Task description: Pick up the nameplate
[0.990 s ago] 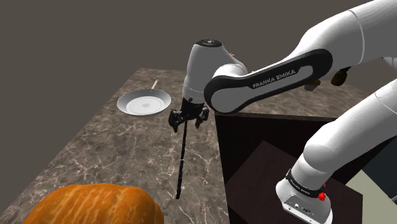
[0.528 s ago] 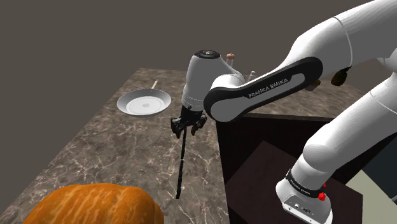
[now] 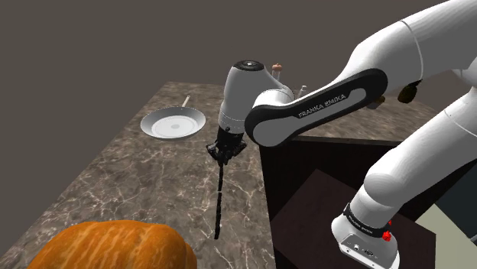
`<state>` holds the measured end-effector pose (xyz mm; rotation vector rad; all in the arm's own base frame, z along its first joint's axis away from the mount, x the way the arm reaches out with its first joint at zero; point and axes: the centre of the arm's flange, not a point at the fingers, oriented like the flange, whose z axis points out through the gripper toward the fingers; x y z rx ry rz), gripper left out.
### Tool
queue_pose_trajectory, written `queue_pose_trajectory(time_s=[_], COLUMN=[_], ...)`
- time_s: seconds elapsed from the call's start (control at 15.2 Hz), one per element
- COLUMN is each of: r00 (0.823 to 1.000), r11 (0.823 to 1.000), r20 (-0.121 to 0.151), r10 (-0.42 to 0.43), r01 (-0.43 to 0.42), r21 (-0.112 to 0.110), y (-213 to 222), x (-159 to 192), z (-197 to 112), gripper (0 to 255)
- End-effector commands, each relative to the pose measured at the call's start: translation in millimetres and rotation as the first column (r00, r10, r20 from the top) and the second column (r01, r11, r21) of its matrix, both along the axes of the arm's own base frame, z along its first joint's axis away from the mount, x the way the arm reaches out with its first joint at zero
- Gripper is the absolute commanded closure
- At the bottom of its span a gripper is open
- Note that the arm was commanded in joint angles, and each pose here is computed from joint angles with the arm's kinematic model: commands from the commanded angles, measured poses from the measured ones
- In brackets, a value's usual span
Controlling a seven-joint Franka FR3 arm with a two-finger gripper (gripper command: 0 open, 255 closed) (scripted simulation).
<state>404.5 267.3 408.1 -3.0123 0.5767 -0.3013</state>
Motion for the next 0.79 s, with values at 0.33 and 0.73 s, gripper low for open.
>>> queue_pose_trajectory(time_s=[0.33, 0.73], r00=[1.0, 1.0], r11=[1.0, 1.0], r20=[0.0, 0.0], r10=[0.0, 0.0], r01=[0.0, 0.0], r21=[0.0, 0.0], y=[0, 0], x=[0, 0], z=[26, 58], gripper=[255, 255])
